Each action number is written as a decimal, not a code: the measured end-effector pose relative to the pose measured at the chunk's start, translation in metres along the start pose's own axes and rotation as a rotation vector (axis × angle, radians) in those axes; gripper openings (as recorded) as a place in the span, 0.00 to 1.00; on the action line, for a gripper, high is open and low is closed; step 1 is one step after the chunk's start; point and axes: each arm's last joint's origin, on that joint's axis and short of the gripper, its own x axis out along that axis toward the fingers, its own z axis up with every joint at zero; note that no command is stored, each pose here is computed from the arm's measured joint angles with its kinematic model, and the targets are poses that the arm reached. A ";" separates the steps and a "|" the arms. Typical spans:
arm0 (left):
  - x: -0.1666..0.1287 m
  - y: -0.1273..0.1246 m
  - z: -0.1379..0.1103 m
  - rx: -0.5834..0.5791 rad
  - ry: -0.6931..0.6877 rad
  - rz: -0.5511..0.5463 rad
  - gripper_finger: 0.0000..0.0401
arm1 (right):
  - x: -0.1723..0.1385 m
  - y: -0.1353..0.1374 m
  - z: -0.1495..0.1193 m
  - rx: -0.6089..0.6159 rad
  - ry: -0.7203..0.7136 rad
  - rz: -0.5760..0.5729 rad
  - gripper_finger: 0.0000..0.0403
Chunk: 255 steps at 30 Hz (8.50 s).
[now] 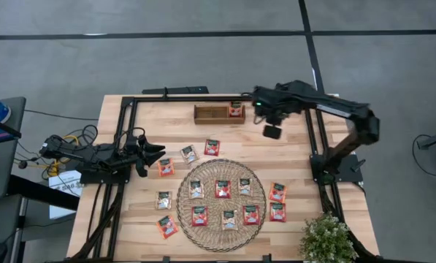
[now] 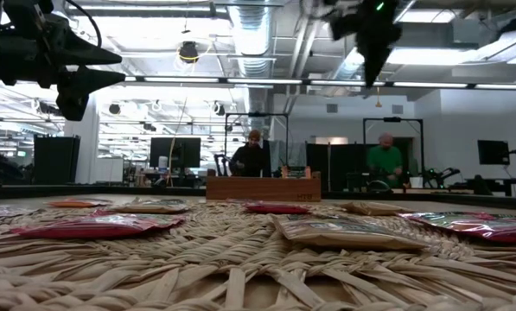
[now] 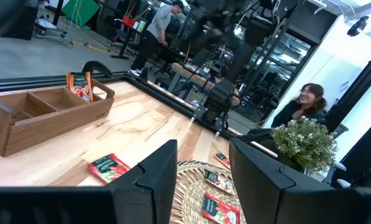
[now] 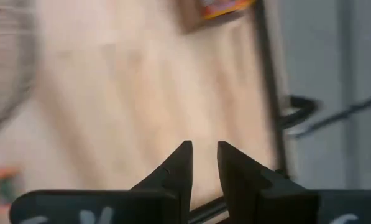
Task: Pick & Place Tea
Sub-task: Put the orange tea bag into the right section of the wooden organizer
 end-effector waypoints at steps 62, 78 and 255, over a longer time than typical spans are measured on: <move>0.000 0.001 -0.002 0.010 0.016 0.008 0.34 | 0.049 0.103 -0.057 0.081 0.097 0.493 0.28; 0.000 0.001 -0.002 0.012 0.019 0.008 0.34 | 0.094 0.144 -0.064 0.009 0.282 0.402 0.50; 0.000 0.001 -0.002 0.016 0.024 0.012 0.34 | 0.209 -0.015 0.116 -0.302 -0.046 -0.549 0.00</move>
